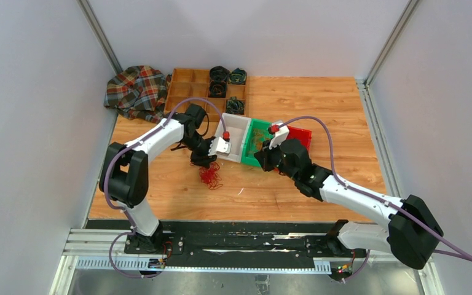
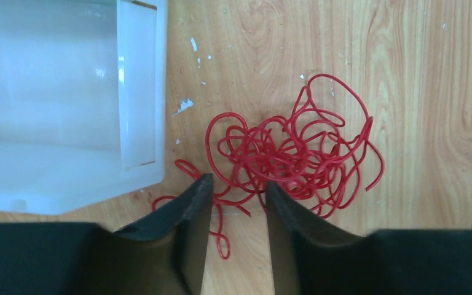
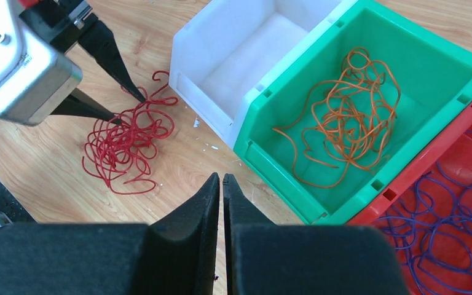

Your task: Untangle the cables

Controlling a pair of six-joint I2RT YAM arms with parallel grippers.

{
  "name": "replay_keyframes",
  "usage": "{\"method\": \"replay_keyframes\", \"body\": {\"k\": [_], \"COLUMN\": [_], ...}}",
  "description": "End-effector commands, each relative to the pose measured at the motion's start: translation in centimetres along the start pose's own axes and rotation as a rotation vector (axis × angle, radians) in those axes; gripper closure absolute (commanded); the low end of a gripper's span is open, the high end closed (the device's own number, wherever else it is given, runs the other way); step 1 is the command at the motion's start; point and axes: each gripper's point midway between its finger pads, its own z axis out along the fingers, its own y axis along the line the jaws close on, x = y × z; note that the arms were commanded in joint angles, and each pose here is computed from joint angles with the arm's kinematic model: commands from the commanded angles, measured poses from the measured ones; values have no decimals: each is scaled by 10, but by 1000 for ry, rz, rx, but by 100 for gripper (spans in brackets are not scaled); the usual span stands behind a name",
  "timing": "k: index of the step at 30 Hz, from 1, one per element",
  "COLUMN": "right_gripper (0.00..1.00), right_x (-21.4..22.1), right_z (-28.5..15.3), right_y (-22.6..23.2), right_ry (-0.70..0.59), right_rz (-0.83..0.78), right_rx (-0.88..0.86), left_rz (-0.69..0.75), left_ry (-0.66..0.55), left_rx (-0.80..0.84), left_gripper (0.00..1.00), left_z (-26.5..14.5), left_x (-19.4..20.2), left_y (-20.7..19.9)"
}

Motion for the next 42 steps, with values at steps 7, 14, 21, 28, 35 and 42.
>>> {"method": "replay_keyframes", "body": {"k": [7, 14, 21, 28, 35, 42], "right_gripper": [94, 63, 49, 49, 55, 72], "right_x": [-28, -43, -60, -64, -71, -75], "right_z": [7, 17, 17, 23, 34, 34], "right_y": [32, 93, 160, 184, 168, 108], "right_ry": [-72, -102, -211, -256, -315, -372], "right_rz": [5, -61, -96, -101, -83, -55], "right_rx": [-87, -235, -374, -397, -241, 86], "left_rz": [-85, -188, -271, -280, -273, -250], "left_ry": [-62, -69, -184, -234, -262, -275], "left_rx": [-68, -253, -365, -352, -301, -273], "left_gripper": [99, 99, 99, 100, 100, 100], "left_z": [-30, -78, -120, -137, -143, -151], "left_x": [-22, -37, -69, -85, -96, -103], "left_y": [-23, -42, -62, -80, -95, -108]}}
